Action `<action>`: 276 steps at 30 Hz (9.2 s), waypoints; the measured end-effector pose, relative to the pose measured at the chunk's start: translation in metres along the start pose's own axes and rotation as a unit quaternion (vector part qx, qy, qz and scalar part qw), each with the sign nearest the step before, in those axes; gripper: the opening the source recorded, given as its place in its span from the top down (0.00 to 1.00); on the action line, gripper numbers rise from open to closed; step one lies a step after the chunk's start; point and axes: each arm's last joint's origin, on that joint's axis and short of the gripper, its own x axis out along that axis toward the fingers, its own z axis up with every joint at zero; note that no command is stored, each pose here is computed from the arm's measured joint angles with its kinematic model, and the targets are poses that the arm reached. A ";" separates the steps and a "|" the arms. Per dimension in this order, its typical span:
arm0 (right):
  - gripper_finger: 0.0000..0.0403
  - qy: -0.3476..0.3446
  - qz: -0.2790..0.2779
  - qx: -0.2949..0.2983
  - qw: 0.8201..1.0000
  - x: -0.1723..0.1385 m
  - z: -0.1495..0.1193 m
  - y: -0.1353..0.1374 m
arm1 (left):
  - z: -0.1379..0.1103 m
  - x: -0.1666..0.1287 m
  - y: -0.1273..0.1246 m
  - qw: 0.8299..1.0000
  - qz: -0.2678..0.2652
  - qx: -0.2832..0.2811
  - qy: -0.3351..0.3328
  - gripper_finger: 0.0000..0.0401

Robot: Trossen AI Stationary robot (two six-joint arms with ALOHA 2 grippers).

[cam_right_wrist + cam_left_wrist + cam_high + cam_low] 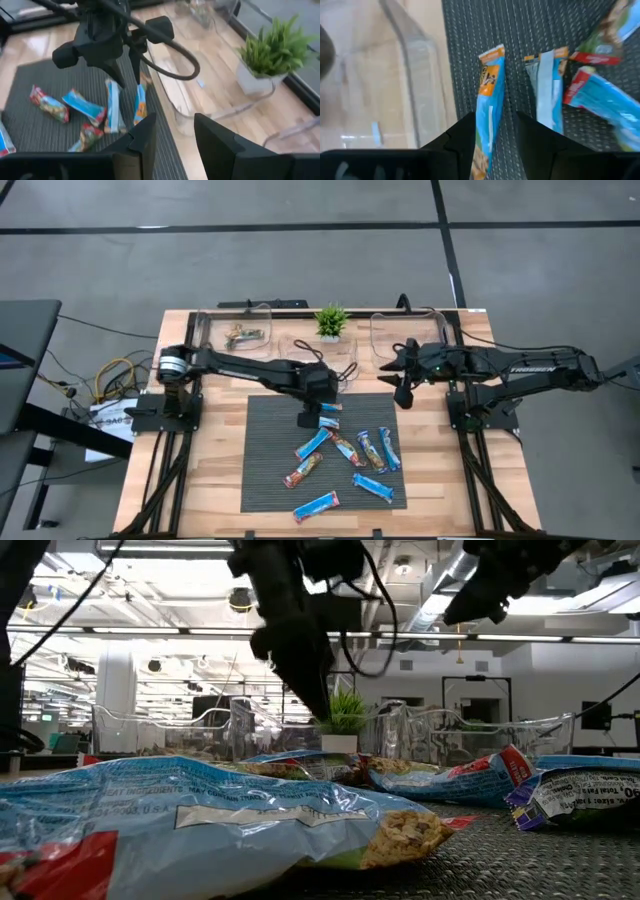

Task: Pick and place Granola Bars by type
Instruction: Put the blue granola bar into the left transparent bin

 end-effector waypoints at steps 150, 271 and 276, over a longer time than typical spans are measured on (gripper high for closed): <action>0.70 0.007 -0.013 0.004 1.000 0.000 -0.002 -0.001 | -0.022 0.048 -0.025 0.981 0.113 -0.105 0.115 0.64; 0.70 -0.046 0.041 0.005 0.998 0.001 0.011 -0.011 | -0.007 0.009 -0.057 0.996 -0.059 -0.042 0.043 0.62; 0.70 -0.018 0.109 0.002 0.994 0.001 0.007 -0.007 | -0.007 0.024 -0.053 0.996 -0.064 -0.041 0.047 0.57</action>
